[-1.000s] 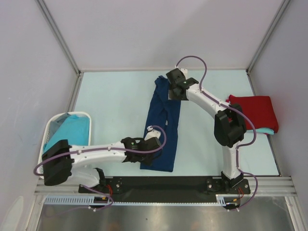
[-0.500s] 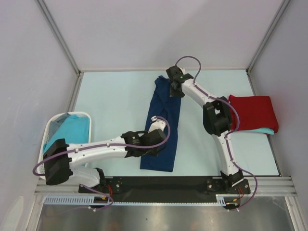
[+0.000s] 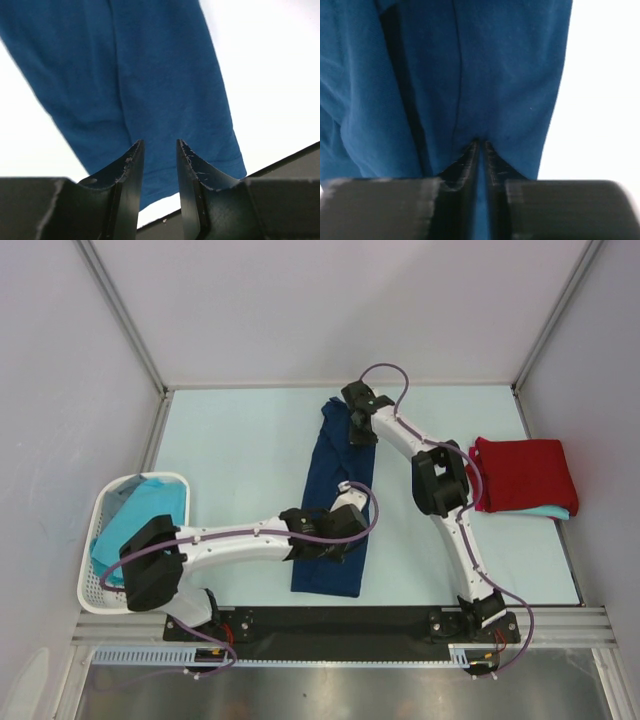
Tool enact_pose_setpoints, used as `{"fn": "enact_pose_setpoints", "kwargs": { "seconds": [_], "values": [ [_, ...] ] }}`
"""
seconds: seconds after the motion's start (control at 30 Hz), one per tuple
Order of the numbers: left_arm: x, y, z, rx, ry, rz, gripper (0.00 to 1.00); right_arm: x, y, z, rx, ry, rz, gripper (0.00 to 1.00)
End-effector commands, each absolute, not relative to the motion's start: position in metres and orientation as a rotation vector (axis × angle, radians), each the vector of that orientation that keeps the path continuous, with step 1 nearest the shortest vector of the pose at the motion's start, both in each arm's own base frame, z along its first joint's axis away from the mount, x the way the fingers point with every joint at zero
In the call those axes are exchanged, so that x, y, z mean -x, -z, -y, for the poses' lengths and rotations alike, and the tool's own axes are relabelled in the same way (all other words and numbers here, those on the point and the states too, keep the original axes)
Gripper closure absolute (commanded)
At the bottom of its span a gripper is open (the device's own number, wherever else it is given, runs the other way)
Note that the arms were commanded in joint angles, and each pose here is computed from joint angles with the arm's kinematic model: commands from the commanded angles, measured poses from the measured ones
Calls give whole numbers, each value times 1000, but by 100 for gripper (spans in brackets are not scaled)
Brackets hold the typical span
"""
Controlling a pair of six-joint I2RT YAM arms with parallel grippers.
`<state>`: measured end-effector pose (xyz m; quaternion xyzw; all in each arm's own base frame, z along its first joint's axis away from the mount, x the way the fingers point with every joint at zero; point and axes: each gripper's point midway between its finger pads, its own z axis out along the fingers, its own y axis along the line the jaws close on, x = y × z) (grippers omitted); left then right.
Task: Fold and stack the t-shirts
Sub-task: Rotate the tshirt 95 degrees
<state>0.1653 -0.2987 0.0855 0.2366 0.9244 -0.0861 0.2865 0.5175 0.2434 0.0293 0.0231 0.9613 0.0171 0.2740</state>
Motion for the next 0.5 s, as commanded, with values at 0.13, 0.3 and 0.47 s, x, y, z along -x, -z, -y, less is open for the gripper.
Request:
{"fn": "enact_pose_setpoints", "kwargs": {
  "seconds": [0.13, 0.3, 0.47],
  "values": [
    [-164, -83, 325, -722, 313, -2471, 64, -536, -25, -232, -123, -82, -2587, 100],
    [-156, -67, 321, -751, 314, -2514, 65, -541, -21, -220, -171, -71, -2594, 100],
    [-147, -52, 312, -780, 299, -2557, 65, -549, -21, -204, -223, -71, -2590, 100]
  ]
}}
